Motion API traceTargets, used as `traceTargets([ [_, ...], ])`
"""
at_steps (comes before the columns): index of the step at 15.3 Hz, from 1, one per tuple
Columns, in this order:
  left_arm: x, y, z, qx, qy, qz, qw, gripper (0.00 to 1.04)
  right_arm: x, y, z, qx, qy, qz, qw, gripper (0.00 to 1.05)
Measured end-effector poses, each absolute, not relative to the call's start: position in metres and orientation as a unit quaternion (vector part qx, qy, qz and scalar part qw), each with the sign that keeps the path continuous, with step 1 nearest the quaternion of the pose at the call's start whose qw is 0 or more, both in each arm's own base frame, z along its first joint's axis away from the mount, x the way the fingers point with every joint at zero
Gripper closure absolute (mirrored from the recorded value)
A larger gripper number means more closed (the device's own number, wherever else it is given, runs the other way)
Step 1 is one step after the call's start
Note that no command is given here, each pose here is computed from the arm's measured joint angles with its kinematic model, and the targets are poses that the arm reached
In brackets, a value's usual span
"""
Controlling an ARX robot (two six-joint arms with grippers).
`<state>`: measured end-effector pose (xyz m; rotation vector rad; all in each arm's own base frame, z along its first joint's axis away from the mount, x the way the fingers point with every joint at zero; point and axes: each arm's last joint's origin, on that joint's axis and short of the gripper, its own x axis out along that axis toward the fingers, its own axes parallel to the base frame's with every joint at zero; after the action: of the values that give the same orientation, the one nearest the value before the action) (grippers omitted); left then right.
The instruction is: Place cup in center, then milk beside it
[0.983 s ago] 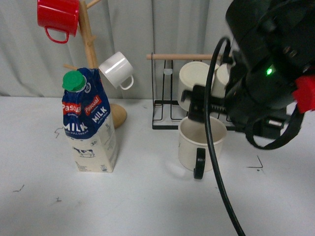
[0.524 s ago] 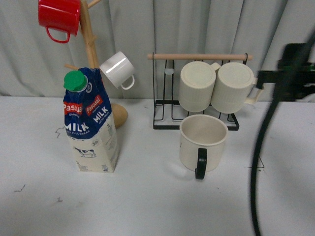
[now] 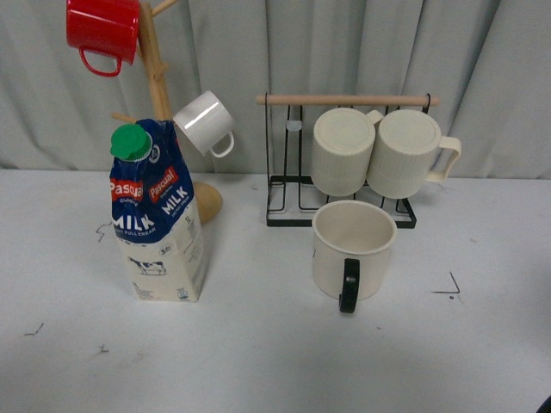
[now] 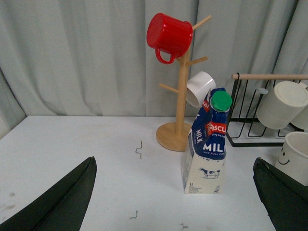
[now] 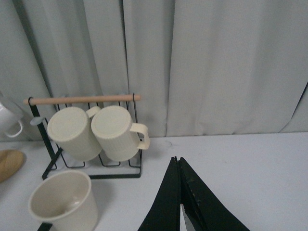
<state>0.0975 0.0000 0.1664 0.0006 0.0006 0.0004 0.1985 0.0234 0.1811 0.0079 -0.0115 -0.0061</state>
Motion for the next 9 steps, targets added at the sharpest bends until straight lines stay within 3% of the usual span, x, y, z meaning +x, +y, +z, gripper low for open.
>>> traceTargets([
  [9,0.098,0.0,0.166,0.0,0.0,0.0,1.0,0.07,0.147,0.0,0.164,0.003,0.006,-0.001,1.0,1.03],
])
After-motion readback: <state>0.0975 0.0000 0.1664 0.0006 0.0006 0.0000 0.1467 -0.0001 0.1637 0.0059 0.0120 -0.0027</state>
